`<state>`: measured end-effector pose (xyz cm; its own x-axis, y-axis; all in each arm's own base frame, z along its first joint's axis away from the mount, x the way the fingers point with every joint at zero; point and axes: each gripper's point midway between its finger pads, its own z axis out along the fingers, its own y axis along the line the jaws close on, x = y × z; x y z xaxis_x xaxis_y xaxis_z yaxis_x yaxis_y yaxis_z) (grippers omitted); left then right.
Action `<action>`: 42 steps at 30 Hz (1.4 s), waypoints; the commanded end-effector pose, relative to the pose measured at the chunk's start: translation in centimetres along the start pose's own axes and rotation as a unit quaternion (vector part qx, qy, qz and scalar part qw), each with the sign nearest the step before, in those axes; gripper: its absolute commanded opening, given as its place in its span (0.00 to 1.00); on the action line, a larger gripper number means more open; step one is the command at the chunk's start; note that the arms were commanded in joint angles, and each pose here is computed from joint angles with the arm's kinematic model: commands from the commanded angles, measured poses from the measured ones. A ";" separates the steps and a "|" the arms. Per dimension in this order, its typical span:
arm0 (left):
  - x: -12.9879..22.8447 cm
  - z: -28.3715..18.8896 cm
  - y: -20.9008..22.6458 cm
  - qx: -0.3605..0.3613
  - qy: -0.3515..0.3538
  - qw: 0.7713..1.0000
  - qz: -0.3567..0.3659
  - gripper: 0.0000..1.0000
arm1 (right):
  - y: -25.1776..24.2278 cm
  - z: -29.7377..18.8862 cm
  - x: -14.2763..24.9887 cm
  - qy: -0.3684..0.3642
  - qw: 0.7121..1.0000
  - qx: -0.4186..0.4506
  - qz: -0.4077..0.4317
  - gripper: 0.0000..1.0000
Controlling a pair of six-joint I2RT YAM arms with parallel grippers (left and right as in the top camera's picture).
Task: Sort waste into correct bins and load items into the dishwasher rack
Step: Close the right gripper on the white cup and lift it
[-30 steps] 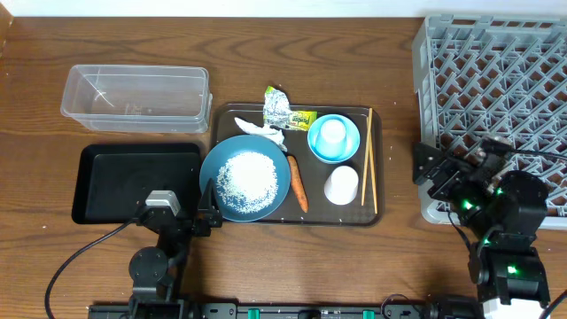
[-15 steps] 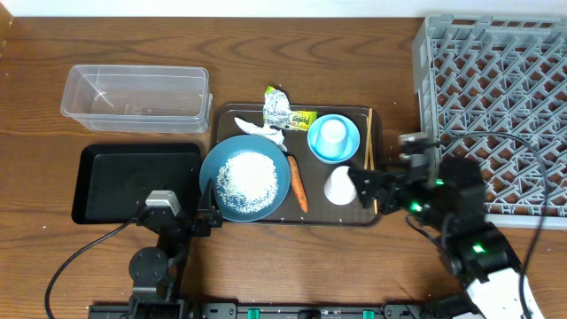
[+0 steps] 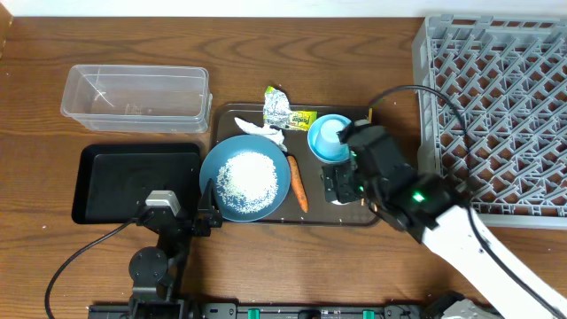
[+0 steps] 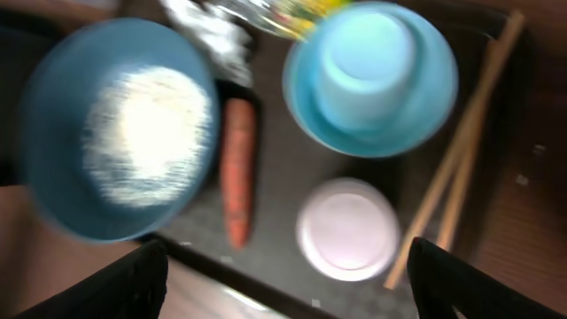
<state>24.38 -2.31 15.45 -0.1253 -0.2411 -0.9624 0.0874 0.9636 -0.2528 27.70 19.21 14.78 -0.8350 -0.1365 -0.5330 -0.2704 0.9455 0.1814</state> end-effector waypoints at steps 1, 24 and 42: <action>1.7 0.1 0.0 0.005 0.027 1.000 -0.001 0.98 | -2.3 2.0 0.6 0.020 0.997 0.074 0.028 0.86; 1.7 0.1 0.0 0.005 0.027 1.000 -0.001 0.98 | -3.5 8.3 2.7 0.076 0.990 0.112 0.046 0.96; 1.7 0.1 0.0 0.005 0.027 1.000 -0.001 0.98 | -3.5 6.3 1.1 0.056 0.990 0.108 0.067 0.49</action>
<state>24.38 -2.31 15.45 -0.1253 -0.2411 -0.9624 0.0874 0.9636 -0.2528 29.38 17.63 5.45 -0.9333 -0.0688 -0.3523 -0.0832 0.9962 0.0261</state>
